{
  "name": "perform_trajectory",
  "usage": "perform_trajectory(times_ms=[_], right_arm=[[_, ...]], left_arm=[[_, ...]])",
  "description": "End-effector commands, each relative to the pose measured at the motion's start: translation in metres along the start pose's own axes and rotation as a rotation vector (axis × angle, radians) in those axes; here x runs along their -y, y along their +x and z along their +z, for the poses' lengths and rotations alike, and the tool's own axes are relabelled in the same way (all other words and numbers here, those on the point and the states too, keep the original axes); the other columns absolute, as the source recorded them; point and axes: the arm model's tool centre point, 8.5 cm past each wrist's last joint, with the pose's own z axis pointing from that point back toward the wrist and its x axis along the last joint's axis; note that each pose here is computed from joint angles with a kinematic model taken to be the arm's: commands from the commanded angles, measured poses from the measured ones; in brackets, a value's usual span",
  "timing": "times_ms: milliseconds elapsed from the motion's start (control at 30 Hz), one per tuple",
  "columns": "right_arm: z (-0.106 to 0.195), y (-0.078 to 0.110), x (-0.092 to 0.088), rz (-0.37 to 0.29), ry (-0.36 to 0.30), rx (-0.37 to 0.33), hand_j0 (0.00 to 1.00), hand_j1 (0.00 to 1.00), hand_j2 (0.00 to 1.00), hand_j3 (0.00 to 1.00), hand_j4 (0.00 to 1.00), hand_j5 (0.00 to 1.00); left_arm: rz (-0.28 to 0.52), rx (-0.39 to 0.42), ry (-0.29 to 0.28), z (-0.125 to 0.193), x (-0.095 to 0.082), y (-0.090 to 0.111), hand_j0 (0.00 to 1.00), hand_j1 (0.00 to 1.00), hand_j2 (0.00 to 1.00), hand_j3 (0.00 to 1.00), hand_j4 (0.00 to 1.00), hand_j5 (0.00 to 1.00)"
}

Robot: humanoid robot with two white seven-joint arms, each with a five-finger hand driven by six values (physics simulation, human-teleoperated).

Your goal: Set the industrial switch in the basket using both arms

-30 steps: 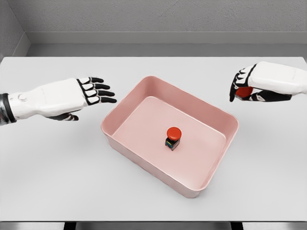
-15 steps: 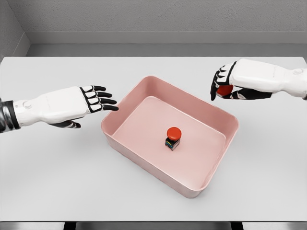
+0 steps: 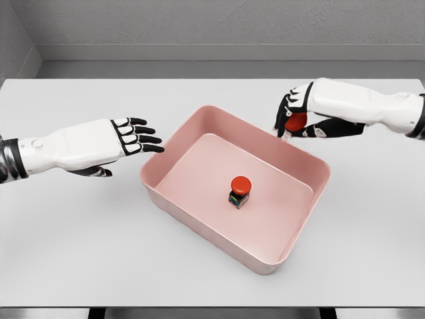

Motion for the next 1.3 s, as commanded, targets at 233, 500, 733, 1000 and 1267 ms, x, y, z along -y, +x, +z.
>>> perform_trajectory(times_ms=[233, 500, 733, 1000, 1267], right_arm=[[-0.012, 0.004, -0.006, -0.077, -0.026, 0.05, 0.43, 0.43, 0.43, 0.43, 0.43, 0.43], [-0.031, 0.009, -0.016, -0.112, -0.027, 0.103, 0.43, 0.43, 0.43, 0.43, 0.43, 0.43], [-0.054, 0.016, -0.029, -0.142, -0.011, 0.161, 0.43, 0.43, 0.43, 0.43, 0.43, 0.43], [-0.055, 0.016, -0.019, -0.118, -0.019, 0.162, 1.0, 1.0, 1.0, 1.0, 1.0, 1.0], [-0.031, 0.007, -0.014, -0.098, 0.002, 0.094, 1.0, 1.0, 1.0, 1.0, 1.0, 1.0]], left_arm=[[0.003, 0.0, 0.005, 0.0, -0.001, 0.0, 1.0, 1.0, 1.0, 1.0, 1.0, 1.0], [0.005, 0.0, 0.004, 0.0, 0.0, 0.0, 1.0, 1.0, 1.0, 1.0, 1.0, 1.0], [0.006, 0.002, 0.006, -0.001, 0.0, 0.0, 1.0, 1.0, 1.0, 1.0, 1.0, 1.0], [0.011, 0.011, 0.017, -0.006, 0.0, 0.002, 1.0, 1.0, 1.0, 1.0, 1.0, 1.0], [0.016, 0.012, 0.014, -0.006, 0.002, 0.003, 1.0, 1.0, 1.0, 1.0, 1.0, 1.0]])
